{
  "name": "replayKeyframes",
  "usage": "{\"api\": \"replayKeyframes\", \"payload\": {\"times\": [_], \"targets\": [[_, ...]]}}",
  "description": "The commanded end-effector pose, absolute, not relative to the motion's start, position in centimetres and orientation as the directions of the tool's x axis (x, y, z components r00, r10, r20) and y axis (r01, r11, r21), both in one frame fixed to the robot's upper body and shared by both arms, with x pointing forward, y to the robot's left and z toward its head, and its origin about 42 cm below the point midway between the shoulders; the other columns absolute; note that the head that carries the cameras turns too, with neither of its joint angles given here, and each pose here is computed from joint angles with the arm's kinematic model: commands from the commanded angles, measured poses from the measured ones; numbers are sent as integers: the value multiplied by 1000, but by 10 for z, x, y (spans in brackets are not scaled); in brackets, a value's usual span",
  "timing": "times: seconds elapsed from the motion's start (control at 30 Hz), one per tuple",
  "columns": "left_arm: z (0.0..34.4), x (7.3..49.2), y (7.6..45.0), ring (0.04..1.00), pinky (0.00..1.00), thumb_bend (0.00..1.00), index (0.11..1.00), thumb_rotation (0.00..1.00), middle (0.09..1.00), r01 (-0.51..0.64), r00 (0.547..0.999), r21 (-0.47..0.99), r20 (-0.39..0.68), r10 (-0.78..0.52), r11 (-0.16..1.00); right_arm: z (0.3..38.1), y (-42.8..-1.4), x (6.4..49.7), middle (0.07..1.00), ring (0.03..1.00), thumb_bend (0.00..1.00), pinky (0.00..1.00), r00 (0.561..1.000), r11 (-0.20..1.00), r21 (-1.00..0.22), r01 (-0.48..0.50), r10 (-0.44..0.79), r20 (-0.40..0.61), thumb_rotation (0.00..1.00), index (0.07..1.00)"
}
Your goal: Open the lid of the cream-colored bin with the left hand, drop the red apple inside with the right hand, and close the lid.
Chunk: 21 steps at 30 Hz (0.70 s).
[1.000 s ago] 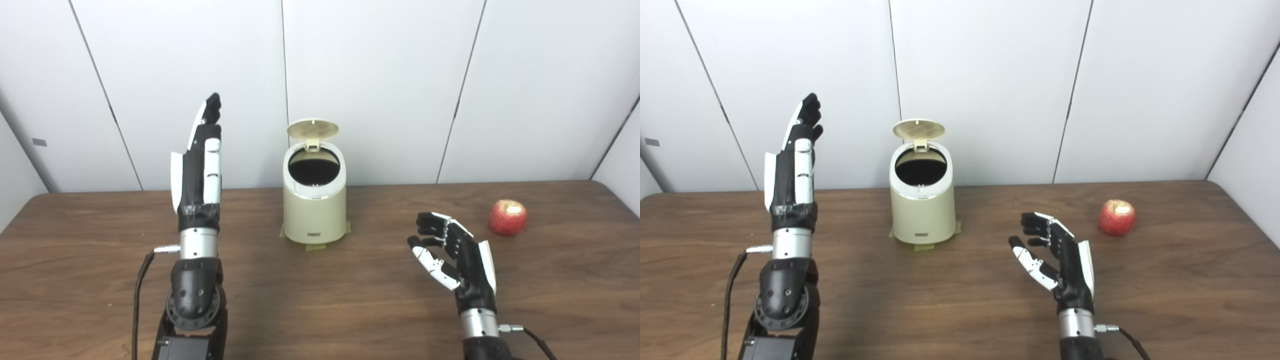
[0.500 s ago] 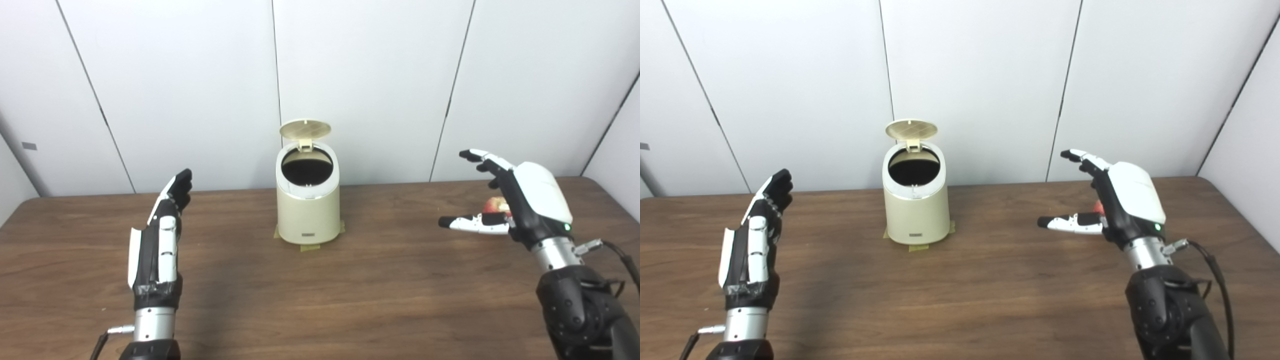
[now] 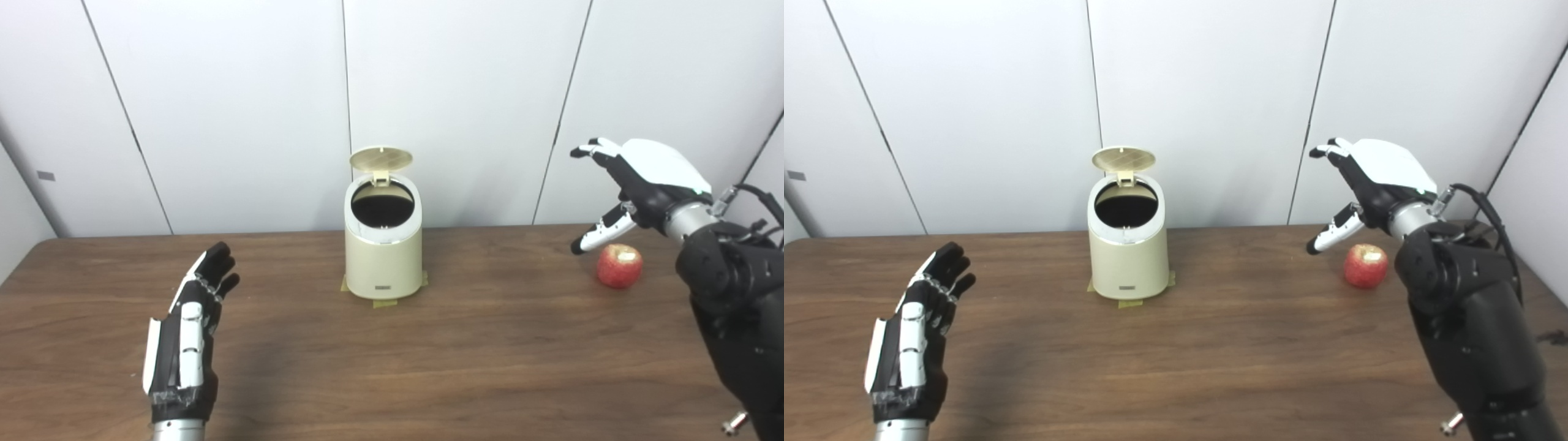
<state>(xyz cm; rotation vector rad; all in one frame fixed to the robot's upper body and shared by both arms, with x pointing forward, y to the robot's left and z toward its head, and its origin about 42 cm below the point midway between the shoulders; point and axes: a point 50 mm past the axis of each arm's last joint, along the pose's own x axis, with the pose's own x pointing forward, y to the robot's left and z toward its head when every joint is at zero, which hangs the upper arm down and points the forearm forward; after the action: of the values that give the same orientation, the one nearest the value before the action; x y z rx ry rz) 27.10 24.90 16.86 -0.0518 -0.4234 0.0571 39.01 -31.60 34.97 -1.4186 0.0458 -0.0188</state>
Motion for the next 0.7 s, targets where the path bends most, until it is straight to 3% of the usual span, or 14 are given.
{"api": "replayKeyframes", "payload": {"times": [0.0, 0.2, 0.4, 0.5, 0.67], "targets": [[181, 272, 248, 928, 920, 264, 873, 924, 914, -32, 891, -64, 450, 58, 997, 383, -321, 400, 934, 856, 1000, 563, 998, 50, -999, -9, -59, -12, 146, 832], [179, 266, 250, 945, 965, 245, 879, 953, 923, -45, 896, -63, 439, 68, 997, 382, -324, 423, 931, 856, 983, 586, 982, -54, -986, -156, -117, -149, 183, 843], [178, 262, 248, 937, 954, 234, 877, 913, 922, -51, 899, -79, 431, 81, 996, 363, -340, 451, 920, 843, 976, 644, 938, -7, -953, -304, -175, -298, 205, 867], [178, 259, 246, 933, 940, 231, 881, 912, 922, -47, 891, -71, 448, 74, 996, 344, -350, 463, 912, 798, 998, 617, 939, 8, -948, -318, -134, -316, 186, 855], [178, 257, 246, 932, 936, 237, 884, 930, 925, -46, 893, -78, 444, 76, 996, 326, -356, 469, 938, 814, 993, 616, 938, 45, -947, -318, -132, -321, 174, 871]]}}
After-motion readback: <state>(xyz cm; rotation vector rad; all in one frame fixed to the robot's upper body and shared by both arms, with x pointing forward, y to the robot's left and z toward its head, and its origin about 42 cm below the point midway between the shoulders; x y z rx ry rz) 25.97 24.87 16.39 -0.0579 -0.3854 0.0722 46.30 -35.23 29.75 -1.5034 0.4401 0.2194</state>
